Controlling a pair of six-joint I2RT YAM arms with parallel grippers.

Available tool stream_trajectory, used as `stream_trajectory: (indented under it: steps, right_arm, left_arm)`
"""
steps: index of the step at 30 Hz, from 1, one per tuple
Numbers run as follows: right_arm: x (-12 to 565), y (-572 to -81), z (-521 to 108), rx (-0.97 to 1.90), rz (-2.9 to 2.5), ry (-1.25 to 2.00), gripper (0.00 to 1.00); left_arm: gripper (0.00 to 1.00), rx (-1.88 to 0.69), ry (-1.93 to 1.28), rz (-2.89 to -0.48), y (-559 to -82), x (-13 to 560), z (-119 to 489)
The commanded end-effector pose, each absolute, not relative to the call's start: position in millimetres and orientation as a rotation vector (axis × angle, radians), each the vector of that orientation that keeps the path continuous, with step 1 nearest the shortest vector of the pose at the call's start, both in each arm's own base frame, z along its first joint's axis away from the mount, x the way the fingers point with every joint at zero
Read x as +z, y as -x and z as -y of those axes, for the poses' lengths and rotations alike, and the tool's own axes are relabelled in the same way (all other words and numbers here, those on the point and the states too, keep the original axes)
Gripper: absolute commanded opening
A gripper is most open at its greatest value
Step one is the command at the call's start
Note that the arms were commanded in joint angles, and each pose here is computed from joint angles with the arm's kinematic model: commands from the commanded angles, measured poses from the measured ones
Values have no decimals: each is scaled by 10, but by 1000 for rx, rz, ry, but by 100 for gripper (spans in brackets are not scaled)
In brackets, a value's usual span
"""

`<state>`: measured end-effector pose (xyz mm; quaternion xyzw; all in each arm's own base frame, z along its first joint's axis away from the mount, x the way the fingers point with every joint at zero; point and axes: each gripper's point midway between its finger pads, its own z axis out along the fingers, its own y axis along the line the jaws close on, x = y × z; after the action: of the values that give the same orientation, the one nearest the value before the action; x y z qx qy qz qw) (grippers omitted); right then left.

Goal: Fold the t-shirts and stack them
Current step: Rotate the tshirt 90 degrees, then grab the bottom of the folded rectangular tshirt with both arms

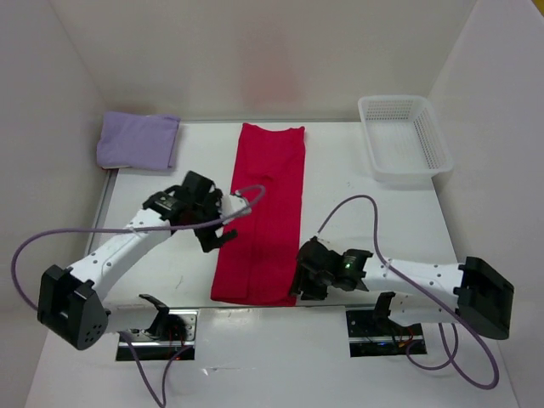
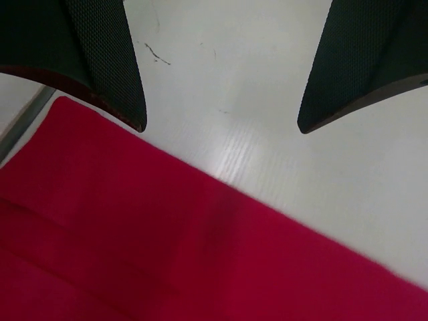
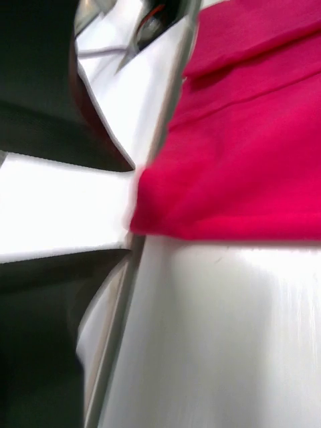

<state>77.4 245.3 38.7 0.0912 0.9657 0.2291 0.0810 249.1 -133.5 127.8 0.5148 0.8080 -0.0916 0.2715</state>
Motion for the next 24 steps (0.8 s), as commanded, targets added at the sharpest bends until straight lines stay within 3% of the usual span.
stream_trajectory:
  steps: [1,3,8,12,14,18,24]
  right_arm:
    - [388,-730,-2236,620,-2894,-272,58]
    - [436,-679,-2140,606,-2901,-272,66]
    - [663,-703,-2114,728,-2817,-334,66]
    - [808,-690,-2105,858,-2757,-438,59]
    - [820,-669,-2069,896,-2739,-466,54]
    - [782,-669,-2071,925,-2723,-478,52]
    - [693,-710,-2104,819,-2766,-446,56]
  left_arm:
    - [100,-164,-1628,-2118,-2245,1214,1540]
    - [100,-69,-1814,-1991,-2050,1150,1626]
    - [100,123,-2216,-1878,-1697,781,1337]
    - [100,278,-2320,-1626,-1675,955,1193]
    - [100,322,-2358,-1346,-1685,1196,1176]
    - [100,210,-2493,-879,-1348,1246,1150]
    - [100,35,-2531,-541,-1062,1169,1369]
